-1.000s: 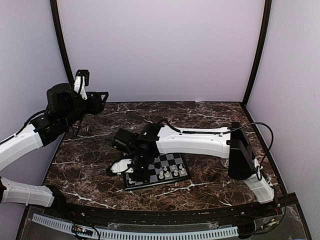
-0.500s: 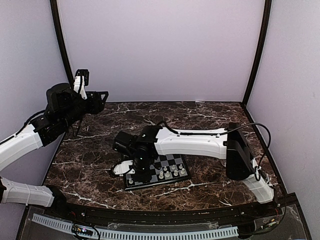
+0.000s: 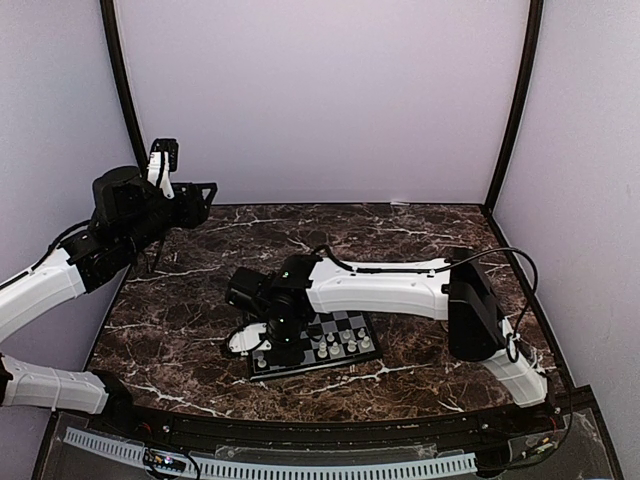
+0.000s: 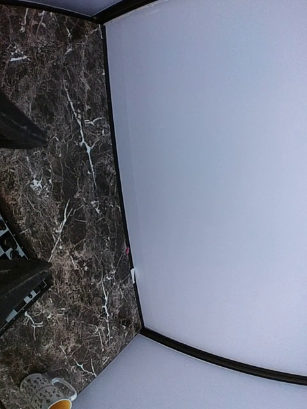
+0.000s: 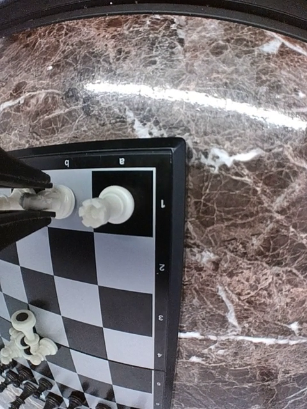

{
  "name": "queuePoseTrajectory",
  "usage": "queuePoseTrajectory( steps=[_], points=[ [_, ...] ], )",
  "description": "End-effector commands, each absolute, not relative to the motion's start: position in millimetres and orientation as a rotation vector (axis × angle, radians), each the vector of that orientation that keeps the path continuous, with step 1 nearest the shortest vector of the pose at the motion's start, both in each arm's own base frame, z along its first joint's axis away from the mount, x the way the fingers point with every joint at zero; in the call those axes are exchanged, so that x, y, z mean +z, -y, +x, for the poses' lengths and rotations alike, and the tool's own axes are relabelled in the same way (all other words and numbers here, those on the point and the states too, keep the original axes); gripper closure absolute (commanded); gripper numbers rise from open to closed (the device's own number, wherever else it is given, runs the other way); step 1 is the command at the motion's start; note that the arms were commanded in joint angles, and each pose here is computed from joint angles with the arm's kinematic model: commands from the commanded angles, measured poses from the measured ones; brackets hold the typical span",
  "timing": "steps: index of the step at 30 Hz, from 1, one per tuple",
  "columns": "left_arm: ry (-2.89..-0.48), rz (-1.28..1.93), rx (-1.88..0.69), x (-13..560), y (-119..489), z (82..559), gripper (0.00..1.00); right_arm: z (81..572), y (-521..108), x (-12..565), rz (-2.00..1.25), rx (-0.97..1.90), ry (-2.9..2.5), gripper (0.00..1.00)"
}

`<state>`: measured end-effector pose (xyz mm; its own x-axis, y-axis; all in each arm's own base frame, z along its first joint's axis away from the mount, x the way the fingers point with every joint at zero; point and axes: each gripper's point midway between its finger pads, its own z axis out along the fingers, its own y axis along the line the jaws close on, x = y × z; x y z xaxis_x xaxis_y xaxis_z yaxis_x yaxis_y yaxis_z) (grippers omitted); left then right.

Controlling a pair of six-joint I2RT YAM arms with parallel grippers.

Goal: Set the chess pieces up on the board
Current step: Place the knight on b1.

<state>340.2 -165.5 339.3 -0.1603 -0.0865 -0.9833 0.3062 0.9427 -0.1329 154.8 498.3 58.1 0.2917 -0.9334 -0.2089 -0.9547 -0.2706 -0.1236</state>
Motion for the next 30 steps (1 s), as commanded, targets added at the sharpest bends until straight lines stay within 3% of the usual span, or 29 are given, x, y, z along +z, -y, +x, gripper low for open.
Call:
queuePoseTrajectory(
  steps=[1, 13, 20, 26, 30],
  points=[
    [-1.660, 0.172, -0.364, 351, 165, 336, 0.39, 152, -501, 51, -2.345, 0.112, -1.738, 0.83],
    [-1.667, 0.182, -0.365, 348, 168, 338, 0.39, 152, -503, 57, -2.333, 0.109, -1.725, 0.75],
    [-1.704, 0.201, -0.336, 334, 171, 346, 0.37, 161, -494, 117, -2.265, 0.222, -1.689, 0.67],
    [-1.862, 0.265, -0.301, 295, 188, 366, 0.32, 198, -450, 173, -2.104, 0.366, -1.768, 0.66],
    [-2.073, 0.311, -0.347, 258, 208, 372, 0.41, 230, -407, 190, -1.951, 0.393, -1.851, 0.66]
  ],
)
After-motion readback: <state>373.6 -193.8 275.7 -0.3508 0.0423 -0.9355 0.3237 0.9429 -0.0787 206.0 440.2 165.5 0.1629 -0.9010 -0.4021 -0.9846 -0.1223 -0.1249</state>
